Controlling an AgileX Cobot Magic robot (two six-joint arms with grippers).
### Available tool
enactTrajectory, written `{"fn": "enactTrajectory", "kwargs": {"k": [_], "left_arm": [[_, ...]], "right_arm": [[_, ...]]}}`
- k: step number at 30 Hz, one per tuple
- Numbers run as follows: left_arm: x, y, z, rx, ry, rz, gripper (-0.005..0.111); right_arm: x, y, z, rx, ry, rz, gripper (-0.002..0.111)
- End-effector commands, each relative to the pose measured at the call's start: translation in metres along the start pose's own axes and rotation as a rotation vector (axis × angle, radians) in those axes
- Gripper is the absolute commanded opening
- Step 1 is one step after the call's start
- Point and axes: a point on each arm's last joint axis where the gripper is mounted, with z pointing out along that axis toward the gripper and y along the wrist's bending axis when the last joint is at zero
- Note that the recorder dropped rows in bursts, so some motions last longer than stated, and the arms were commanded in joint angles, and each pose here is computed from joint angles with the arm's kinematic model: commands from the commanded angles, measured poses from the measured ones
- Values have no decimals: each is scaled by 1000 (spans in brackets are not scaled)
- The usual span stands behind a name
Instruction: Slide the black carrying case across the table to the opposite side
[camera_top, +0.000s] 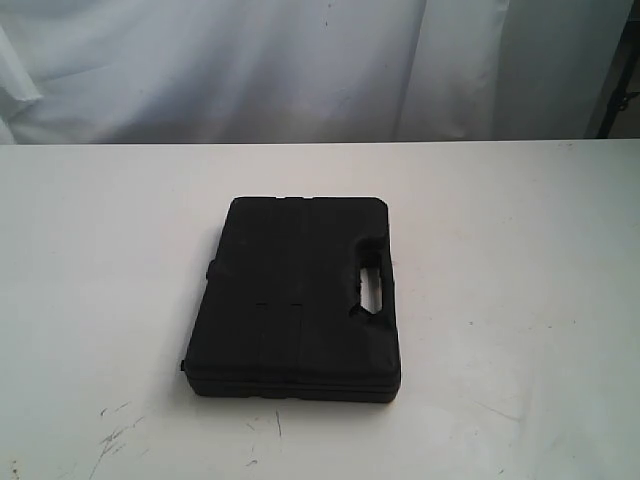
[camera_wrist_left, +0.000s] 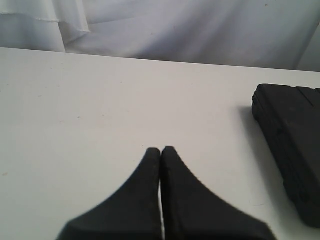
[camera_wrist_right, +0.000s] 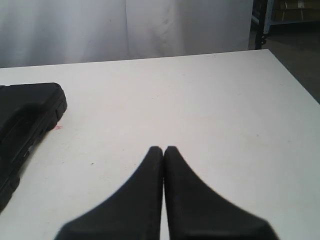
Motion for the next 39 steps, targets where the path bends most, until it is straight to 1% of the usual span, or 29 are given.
{"fn": "enactTrajectory", "kwargs": {"k": [1,7,13,16,26,30,34,37,39], "left_arm": [[0,0,0,-2,-10,-2,0],[0,0,0,-2,-10,-2,0],[0,0,0,-2,-10,-2,0],[0,0,0,-2,-10,-2,0],[0,0,0,-2,-10,-2,0],[0,0,0,-2,-10,-2,0],[0,0,0,-2,-10,-2,0],[0,0,0,-2,-10,-2,0],[0,0,0,-2,-10,-2,0]], "right_arm": [[-3,-1,0,5,-40,-10,0],[-18,-2,-2,18,-216,-11,0],[-20,-2,-2,19,-232,-11,0],[-23,-2,-3,22,-269,-11,0],[-51,-4,-16,45,-607,-11,0],[-55,-4,-19,37,-642,18,0],[-79,-2,-32,26,-699,28,0],[-103,0,-45,21,-755,27,0],[-120,1,-48,18,-746,27,0]]}}
